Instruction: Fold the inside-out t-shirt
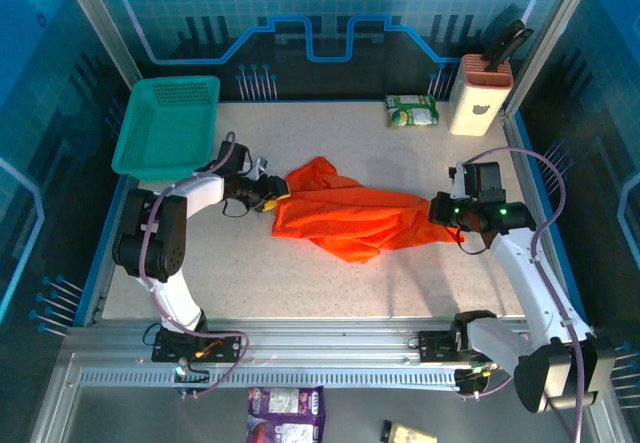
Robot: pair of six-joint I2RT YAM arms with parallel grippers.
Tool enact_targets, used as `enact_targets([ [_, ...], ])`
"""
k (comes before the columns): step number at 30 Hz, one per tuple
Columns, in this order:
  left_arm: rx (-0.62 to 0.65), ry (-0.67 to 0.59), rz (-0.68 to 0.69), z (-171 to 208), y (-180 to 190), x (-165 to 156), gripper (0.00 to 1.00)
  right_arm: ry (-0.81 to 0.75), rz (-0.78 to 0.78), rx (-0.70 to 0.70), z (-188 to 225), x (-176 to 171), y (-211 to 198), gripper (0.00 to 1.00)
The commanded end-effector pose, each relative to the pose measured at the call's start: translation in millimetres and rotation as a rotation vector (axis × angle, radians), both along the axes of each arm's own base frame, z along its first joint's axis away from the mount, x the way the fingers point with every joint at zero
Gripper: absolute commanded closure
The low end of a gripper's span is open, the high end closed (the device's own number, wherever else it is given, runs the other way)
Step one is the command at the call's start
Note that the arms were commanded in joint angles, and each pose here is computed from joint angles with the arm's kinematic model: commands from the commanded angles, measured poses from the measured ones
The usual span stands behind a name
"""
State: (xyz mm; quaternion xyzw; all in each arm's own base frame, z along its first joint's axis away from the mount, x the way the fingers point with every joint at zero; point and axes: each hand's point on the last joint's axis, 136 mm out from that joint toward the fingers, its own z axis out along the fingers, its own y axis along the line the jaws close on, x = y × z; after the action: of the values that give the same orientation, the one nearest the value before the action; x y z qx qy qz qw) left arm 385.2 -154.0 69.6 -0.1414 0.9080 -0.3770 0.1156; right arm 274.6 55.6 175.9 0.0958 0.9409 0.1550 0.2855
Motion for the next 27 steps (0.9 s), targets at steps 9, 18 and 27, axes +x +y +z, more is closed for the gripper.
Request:
enact_targets([
  [9, 0.13, -0.061, -0.048, -0.6, 8.6, 4.6, 0.58, -0.047, -0.006, 0.011, 19.0, 3.1, -1.4, 1.0],
  [18, 0.22, -0.054, -0.087, -18.0, 10.1, 13.7, 0.58, -0.047, -0.008, 0.007, 19.9, 2.3, -2.0, 1.0],
  [27, 0.284, -0.05, -0.043, -22.3, 20.6, 21.3, 0.84, -0.051, -0.008, 0.0, 21.6, 2.7, -2.4, 1.0],
])
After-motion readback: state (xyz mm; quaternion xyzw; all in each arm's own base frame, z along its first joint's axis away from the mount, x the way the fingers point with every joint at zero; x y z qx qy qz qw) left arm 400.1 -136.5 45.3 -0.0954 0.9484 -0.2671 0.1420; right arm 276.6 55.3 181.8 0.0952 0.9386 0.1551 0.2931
